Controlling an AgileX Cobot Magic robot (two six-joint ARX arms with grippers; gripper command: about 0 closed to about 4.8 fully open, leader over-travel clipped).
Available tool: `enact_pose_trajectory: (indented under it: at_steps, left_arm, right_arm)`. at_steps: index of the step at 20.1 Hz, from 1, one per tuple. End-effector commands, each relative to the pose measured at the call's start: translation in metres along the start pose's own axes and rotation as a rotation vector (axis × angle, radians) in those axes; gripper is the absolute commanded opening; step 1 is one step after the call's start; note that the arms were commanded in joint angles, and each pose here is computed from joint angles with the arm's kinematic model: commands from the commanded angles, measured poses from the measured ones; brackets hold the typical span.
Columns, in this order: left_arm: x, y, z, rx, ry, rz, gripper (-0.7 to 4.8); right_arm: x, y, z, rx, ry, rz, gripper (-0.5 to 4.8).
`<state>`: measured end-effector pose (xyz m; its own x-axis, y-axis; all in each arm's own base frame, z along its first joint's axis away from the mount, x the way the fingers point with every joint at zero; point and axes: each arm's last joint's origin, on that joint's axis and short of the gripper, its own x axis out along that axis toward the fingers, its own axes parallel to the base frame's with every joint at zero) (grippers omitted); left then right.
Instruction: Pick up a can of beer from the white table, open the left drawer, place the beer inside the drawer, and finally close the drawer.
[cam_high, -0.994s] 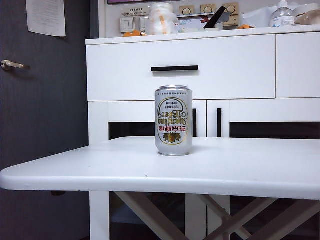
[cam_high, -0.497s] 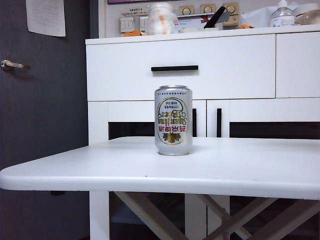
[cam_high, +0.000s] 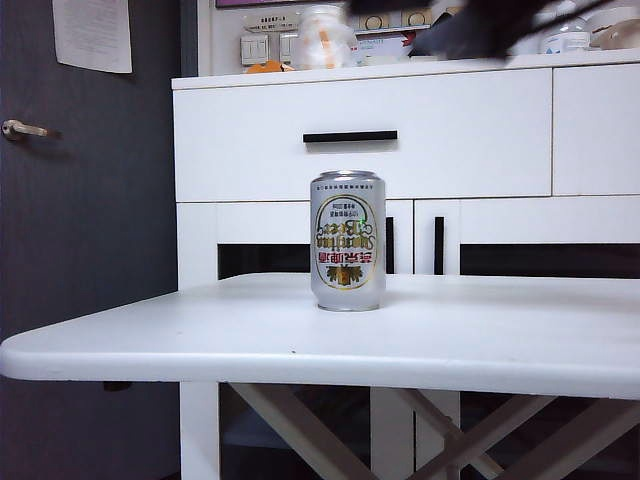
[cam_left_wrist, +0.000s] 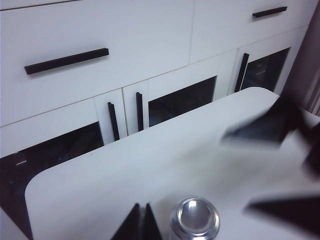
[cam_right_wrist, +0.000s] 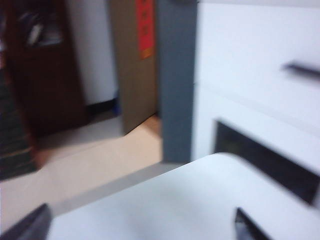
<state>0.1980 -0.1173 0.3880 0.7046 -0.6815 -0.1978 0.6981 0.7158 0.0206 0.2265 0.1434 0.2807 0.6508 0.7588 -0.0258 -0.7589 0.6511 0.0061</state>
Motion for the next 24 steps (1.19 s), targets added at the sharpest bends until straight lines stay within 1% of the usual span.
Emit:
enact_pose_trajectory:
  at_steps: [1, 3, 7, 10, 13, 18, 21, 24]
  left_arm:
    - [-0.001, 0.000, 0.003, 0.004, -0.015, -0.001, -0.05]
    - [-0.001, 0.000, 0.003, 0.004, -0.016, 0.000, -0.05]
    - [-0.001, 0.000, 0.002, 0.003, -0.014, -0.001, -0.05]
    - [-0.001, 0.000, 0.002, 0.003, -0.013, -0.002, -0.05]
    - [-0.001, 0.000, 0.002, -0.002, -0.007, -0.002, -0.05]
    - [-0.001, 0.000, 0.002, -0.002, -0.007, -0.003, -0.05]
    - [-0.001, 0.000, 0.002, -0.002, -0.006, -0.003, -0.05]
    - [-0.001, 0.000, 0.002, -0.002, -0.006, -0.002, -0.05]
  right_arm:
    - [0.015, -0.002, -0.007, -0.011, -0.040, 0.010, 4.79]
    - [0.025, -0.004, -0.018, -0.011, -0.040, 0.013, 4.79]
    - [0.040, -0.009, -0.043, 0.012, 0.028, -0.001, 4.79]
    - [0.047, -0.012, -0.055, 0.017, 0.044, -0.003, 4.79]
    - [0.053, -0.014, -0.069, 0.031, 0.088, -0.002, 4.79]
    - [0.063, -0.009, -0.094, 0.055, 0.167, 0.020, 4.79]
    - [0.066, -0.009, -0.105, 0.066, 0.199, 0.022, 4.79]
    - [0.066, -0.010, -0.106, 0.070, 0.197, 0.013, 4.79]
